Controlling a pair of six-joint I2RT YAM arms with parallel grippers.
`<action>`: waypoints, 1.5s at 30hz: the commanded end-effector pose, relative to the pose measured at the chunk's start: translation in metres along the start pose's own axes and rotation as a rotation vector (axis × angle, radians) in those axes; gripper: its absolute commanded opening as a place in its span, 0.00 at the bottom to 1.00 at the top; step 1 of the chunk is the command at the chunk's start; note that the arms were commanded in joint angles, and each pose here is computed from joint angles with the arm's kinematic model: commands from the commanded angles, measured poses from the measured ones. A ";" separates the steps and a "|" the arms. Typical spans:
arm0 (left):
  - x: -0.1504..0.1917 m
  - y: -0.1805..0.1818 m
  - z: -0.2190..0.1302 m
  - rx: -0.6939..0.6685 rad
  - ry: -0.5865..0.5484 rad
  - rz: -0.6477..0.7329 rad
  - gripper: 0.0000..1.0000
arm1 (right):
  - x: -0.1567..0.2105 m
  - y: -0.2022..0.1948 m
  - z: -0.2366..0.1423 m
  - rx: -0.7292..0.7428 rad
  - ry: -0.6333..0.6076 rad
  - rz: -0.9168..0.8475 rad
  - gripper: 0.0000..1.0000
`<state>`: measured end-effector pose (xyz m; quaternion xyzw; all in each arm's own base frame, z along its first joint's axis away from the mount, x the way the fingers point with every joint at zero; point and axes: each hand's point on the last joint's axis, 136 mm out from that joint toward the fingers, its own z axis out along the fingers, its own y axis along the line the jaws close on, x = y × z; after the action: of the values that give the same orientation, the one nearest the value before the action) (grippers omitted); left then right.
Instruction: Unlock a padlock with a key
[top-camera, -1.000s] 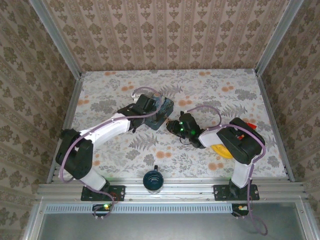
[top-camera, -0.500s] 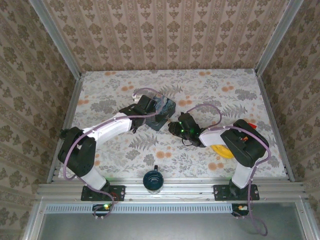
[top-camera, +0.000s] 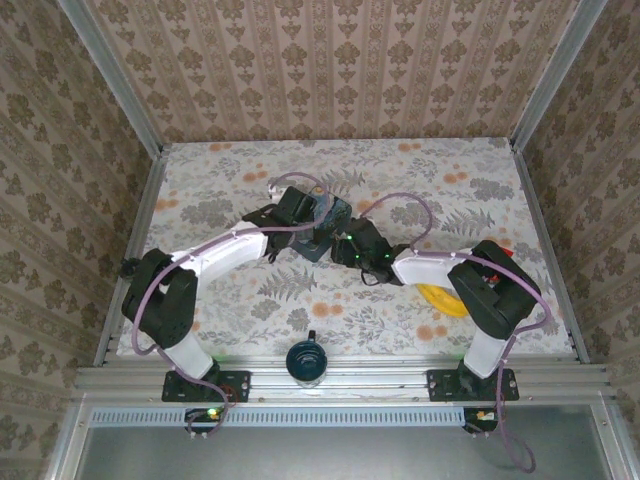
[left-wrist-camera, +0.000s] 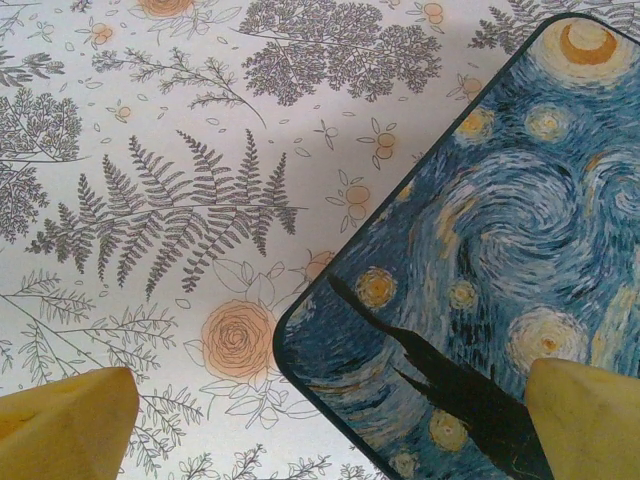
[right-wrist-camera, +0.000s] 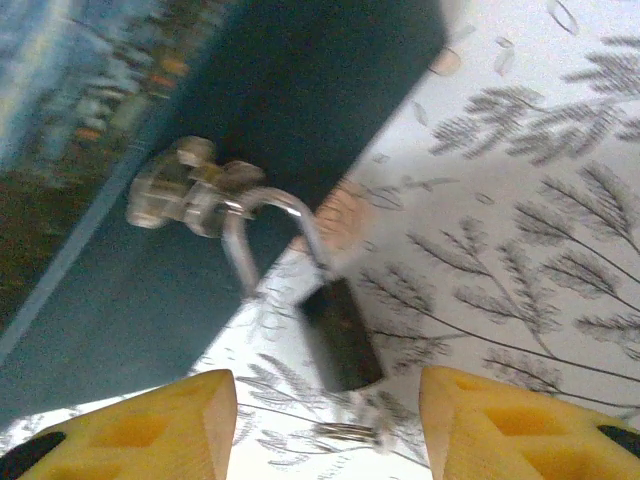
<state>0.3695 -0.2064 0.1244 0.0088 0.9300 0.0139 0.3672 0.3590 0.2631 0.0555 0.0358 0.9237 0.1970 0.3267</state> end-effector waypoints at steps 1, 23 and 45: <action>-0.009 0.000 0.000 -0.016 -0.014 0.019 1.00 | 0.001 -0.007 0.000 0.114 0.023 -0.119 0.54; -0.007 0.000 0.002 -0.020 -0.002 0.016 1.00 | 0.022 -0.024 0.030 0.147 0.149 -0.179 0.41; -0.007 0.005 0.001 -0.042 0.001 0.023 1.00 | 0.014 -0.012 0.024 0.000 0.146 -0.147 0.11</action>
<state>0.3729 -0.2067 0.1231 0.0093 0.9304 0.0205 0.3658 0.3667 0.2562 0.0229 -0.0327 0.9493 0.1543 0.2719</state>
